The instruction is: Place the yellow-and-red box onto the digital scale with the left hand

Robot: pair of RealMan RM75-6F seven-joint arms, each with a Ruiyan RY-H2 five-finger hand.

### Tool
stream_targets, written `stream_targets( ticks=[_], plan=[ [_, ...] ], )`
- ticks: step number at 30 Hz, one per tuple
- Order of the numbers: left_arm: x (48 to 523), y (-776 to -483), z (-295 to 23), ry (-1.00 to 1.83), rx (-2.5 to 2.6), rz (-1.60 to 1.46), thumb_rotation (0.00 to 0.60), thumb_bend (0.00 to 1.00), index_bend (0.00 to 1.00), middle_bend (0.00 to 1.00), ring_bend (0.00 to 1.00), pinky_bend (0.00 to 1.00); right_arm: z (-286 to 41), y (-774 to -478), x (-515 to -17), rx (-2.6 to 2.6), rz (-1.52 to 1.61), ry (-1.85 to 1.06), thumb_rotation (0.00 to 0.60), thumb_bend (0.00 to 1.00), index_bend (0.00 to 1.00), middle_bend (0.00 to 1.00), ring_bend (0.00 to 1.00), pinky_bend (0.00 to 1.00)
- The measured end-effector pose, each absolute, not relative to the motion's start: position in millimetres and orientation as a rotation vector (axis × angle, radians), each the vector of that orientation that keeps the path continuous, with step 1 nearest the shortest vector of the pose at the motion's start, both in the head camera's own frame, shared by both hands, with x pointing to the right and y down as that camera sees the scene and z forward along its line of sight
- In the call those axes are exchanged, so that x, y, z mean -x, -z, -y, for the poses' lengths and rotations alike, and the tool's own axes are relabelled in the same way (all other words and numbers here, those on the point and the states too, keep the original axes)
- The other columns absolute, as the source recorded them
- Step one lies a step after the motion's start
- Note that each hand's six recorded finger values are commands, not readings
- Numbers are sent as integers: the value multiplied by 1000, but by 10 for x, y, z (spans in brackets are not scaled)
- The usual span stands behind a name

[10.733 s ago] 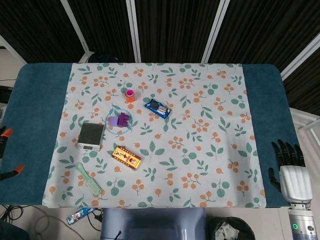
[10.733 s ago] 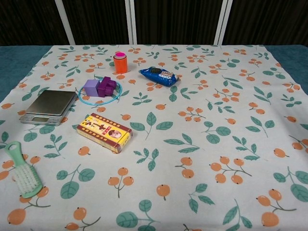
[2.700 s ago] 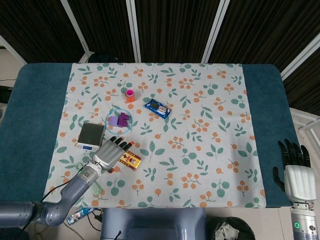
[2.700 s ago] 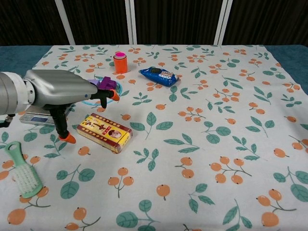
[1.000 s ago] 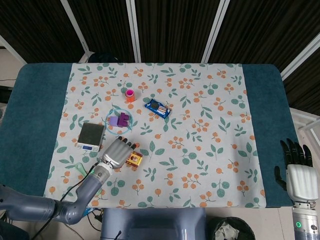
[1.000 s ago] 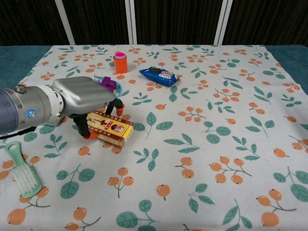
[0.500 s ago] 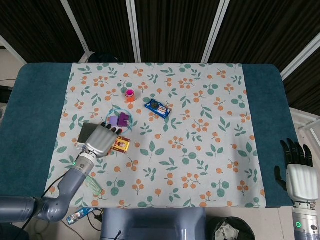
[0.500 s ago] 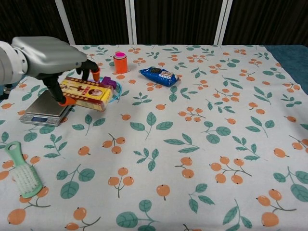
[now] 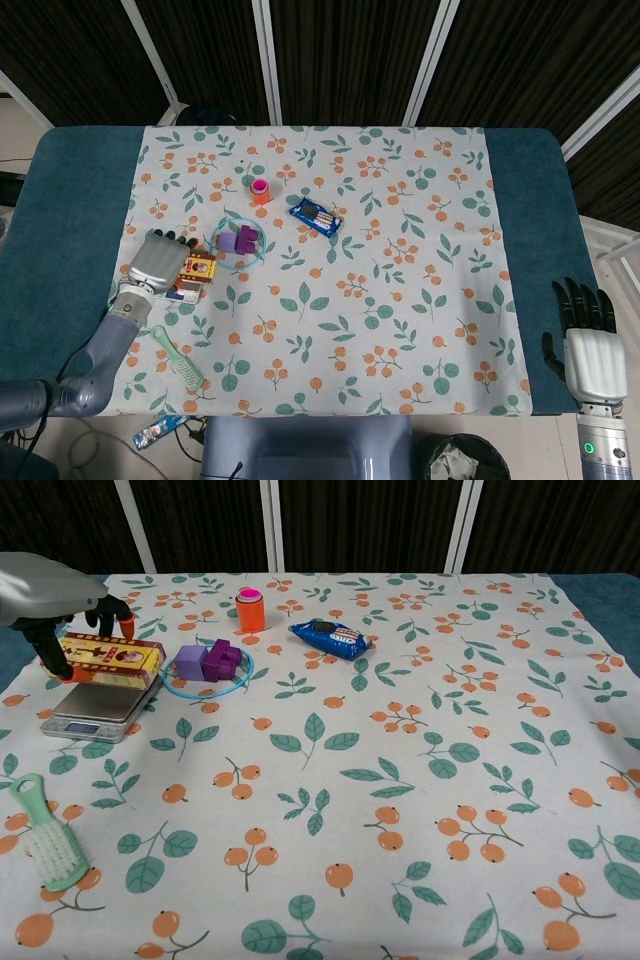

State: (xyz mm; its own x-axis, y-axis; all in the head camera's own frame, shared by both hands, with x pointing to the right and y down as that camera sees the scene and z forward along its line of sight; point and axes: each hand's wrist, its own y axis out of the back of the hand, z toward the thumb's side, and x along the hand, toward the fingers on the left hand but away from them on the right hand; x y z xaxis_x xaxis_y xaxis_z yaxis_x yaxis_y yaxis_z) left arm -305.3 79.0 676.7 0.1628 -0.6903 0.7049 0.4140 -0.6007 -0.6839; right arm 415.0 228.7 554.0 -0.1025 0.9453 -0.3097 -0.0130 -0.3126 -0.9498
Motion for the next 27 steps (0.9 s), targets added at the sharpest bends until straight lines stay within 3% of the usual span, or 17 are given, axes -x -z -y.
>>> stream_targets(
  ticks=[20,27],
  plan=[
    [3250,-7102,-789,1676,1525,-239,600,363,275,449,257,306,-2279,-5527,-4204,1360,1107,-1539,600,551,34,67,58,25],
    [3259,-7144,-805,1680,1513,-217,600,324,184,300,197,278,-2280,-5536,-4191,1363,1103,-1539,600,550,34,67,58,26]
  ],
)
